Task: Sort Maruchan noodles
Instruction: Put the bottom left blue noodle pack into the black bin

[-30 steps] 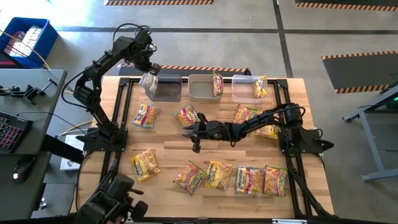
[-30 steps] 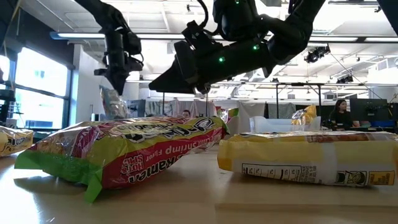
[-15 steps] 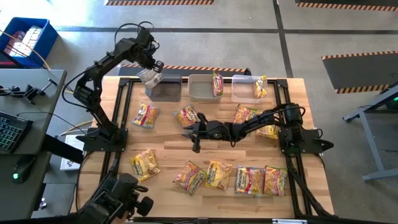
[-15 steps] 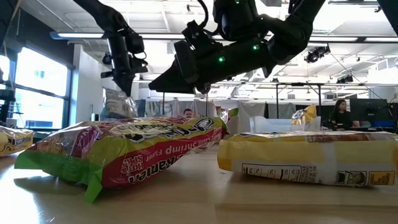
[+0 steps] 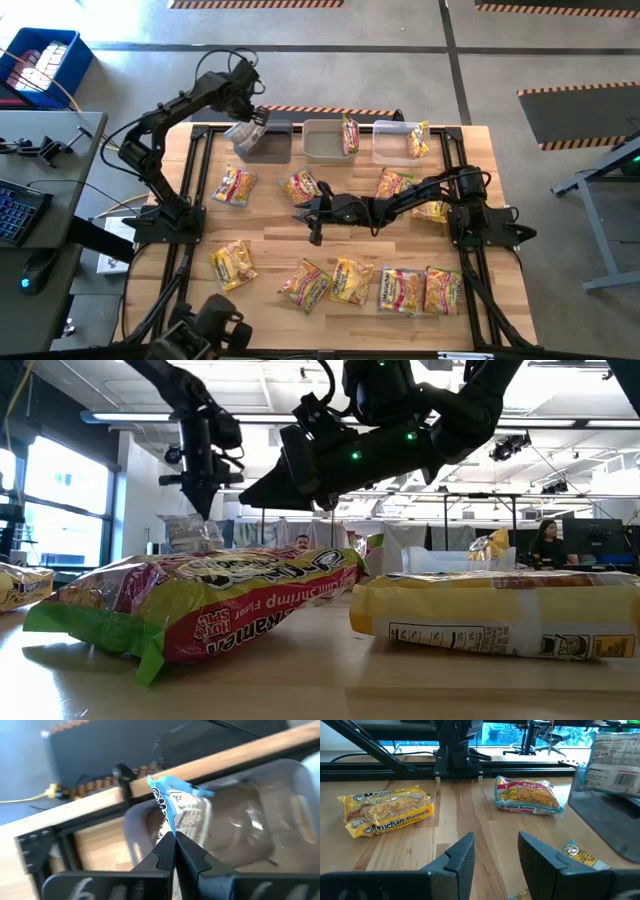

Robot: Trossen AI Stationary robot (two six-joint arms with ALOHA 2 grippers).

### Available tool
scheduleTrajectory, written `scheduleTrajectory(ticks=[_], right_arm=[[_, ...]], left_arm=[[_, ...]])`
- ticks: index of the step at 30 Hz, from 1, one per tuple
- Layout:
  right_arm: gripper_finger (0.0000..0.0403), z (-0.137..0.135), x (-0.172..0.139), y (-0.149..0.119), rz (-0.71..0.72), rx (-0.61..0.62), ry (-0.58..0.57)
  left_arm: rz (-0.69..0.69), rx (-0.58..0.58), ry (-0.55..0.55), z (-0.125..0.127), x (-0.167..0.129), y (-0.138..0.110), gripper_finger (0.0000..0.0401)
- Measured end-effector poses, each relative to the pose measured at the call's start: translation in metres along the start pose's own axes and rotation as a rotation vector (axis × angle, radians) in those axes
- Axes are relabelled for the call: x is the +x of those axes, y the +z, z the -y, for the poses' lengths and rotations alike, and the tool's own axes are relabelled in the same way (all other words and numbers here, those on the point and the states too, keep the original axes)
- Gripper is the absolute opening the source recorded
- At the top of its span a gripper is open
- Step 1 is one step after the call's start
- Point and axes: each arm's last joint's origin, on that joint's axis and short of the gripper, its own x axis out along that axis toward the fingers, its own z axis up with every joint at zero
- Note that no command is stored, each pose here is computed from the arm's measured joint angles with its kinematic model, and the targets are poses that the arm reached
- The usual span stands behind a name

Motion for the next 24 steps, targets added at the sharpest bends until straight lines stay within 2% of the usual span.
scheduleTrajectory(ticks=[6,10,16,24], right_arm=[[0.0134,-0.001,0.000,-0.001,-0.010,0.006,0.043],[0.0134,-0.002,0.000,-0.002,-0.020,0.004,0.048],[0.0134,-0.003,0.000,-0.003,-0.030,0.002,0.049],[0.0134,-0.004,-0.001,-0.003,-0.030,0.001,0.051]], left_arm=[[0.034,0.011,0.157,0.023,-0.007,-0.010,0.0000],[0.052,-0.030,0.241,0.034,-0.011,-0.017,0.0000],[0.049,-0.118,0.322,0.038,-0.014,-0.026,0.0000],[0.068,-0.182,0.344,0.036,-0.014,-0.026,0.0000]])
